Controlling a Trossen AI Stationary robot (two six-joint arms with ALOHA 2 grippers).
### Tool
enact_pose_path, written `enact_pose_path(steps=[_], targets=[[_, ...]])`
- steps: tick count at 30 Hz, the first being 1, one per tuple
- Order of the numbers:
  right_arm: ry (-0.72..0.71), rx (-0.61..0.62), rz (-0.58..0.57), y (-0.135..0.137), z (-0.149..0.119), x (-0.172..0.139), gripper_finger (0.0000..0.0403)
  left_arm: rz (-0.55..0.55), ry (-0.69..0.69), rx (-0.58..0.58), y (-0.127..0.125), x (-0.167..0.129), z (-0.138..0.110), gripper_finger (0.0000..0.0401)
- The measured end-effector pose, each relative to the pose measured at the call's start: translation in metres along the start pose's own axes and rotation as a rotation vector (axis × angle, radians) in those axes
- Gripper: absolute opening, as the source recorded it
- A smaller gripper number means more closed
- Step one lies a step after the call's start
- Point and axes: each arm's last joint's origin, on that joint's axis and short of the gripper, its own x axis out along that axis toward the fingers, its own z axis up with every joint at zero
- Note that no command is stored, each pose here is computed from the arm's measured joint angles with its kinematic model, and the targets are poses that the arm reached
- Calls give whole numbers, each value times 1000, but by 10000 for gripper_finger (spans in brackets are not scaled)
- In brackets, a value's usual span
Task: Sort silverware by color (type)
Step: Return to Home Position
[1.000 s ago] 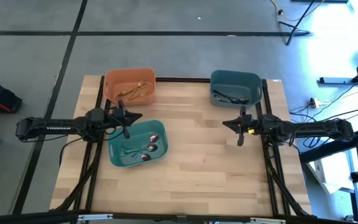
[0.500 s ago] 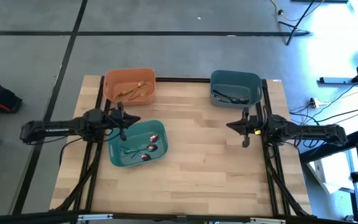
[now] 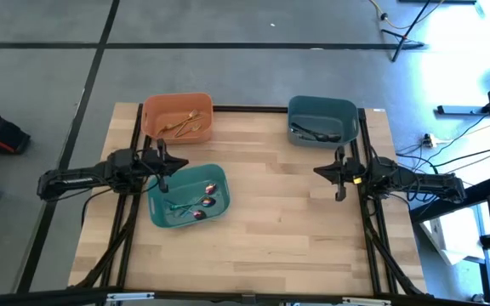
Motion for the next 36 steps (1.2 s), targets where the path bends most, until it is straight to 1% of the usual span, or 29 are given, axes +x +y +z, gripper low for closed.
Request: enact_pose_path(steps=[7, 10, 14, 36], targets=[[1, 0, 0, 0, 0, 0, 2, -42, 8, -7, -1, 0, 0, 6], [1, -1, -1, 0, 0, 0, 2, -38, 15, -7, -1, 0, -1, 6], [0, 50, -1, 0, 0, 0, 2, -34, 15, -7, -1, 0, -1, 6], [0, 50, -1, 0, 0, 0, 2, -33, 15, -6, -1, 0, -1, 6]])
